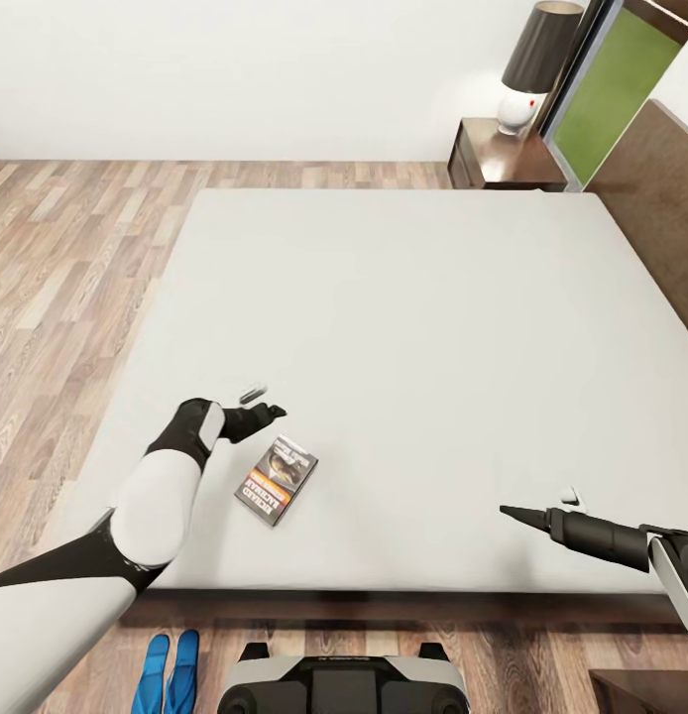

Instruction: In the bedroom, move the book from the bed onto either nightstand, and place the two sandals side by side next to the bed.

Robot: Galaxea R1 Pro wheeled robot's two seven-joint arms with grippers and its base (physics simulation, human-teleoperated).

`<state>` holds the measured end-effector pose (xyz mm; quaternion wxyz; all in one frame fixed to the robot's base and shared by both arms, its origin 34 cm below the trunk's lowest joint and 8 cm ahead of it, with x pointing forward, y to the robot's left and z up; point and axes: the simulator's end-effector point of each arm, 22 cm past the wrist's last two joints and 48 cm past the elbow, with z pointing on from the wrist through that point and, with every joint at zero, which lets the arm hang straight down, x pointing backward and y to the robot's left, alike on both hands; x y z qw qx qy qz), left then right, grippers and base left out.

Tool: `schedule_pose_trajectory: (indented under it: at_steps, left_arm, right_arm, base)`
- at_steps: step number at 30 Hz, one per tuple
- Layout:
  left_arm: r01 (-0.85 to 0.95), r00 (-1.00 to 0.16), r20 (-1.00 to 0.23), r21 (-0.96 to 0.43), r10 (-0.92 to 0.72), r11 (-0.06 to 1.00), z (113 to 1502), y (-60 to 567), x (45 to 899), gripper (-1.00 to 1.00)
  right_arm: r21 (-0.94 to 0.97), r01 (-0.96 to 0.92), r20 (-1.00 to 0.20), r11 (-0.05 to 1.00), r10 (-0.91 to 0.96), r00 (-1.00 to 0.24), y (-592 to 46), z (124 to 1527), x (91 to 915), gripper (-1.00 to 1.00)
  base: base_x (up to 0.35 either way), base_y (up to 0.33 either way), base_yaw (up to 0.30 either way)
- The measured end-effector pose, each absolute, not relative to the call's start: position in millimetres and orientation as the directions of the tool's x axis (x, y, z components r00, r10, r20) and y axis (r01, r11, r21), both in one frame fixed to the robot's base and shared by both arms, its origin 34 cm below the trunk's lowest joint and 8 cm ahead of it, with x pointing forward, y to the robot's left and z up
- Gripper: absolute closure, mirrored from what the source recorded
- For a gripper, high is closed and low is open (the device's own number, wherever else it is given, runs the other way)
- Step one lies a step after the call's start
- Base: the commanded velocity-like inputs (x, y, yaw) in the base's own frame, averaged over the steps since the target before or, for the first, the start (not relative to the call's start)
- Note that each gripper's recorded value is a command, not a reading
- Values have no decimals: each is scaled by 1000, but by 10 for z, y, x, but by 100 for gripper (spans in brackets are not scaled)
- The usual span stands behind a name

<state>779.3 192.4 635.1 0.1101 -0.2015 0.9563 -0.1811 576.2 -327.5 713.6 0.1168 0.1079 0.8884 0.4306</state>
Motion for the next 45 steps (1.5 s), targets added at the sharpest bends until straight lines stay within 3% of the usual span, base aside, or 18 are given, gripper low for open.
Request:
schedule_pose_trajectory:
  at_steps: [45]
  left_arm:
    - [-334,-875,-215,-379,-433,863,6345,2063,7967,-100]
  right_arm:
    - [790,91,-114,606,292,-950,-3274,7087,5773,-100]
  base:
    - [0,0,0]
